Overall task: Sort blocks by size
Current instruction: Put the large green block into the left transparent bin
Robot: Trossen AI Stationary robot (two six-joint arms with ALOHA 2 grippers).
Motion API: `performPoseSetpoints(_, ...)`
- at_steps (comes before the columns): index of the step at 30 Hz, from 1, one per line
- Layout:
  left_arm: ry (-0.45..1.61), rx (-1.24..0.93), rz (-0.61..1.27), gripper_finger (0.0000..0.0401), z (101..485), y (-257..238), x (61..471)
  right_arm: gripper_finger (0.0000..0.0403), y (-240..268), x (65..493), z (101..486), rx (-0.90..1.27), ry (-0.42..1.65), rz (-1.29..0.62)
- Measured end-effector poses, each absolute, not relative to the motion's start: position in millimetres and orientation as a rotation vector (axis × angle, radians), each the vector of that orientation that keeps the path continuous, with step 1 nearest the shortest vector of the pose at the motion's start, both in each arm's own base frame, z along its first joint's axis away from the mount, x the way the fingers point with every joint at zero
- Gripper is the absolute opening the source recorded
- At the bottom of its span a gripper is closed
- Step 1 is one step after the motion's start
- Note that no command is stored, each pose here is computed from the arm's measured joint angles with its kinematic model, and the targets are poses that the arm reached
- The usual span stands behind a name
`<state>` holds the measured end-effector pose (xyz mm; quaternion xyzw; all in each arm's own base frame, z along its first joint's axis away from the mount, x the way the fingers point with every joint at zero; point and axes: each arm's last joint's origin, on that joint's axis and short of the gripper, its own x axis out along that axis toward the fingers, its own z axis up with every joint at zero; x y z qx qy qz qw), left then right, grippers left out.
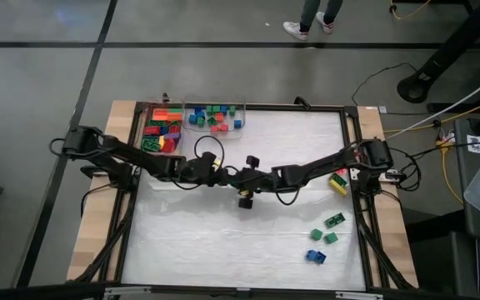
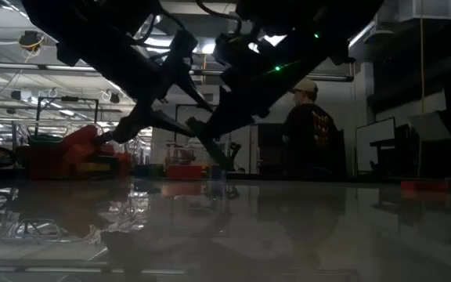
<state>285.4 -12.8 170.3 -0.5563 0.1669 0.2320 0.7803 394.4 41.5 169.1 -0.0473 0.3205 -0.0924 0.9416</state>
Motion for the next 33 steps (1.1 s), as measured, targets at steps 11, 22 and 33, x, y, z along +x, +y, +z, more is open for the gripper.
performPoseSetpoints(11, 0.416, -1.210, 0.482, 0.0198, 165.9, -14.6, 285.3, 0.0129, 53.0, 401.5, 180.1, -0.214, 0.646, -0.209)
performPoseSetpoints(22, 0.419, -1.146, 0.479, 0.0085, 166.1, -13.9, 285.4, 0.0129, 53.0, 401.5, 179.9, -0.211, 0.647, -0.201)
performPoseSetpoints(33, 0.426, -1.089, 0.478, 0.0040, 165.6, -13.8, 285.0, 0.0161, 53.2, 401.8, 179.9, -0.192, 0.646, -0.180)
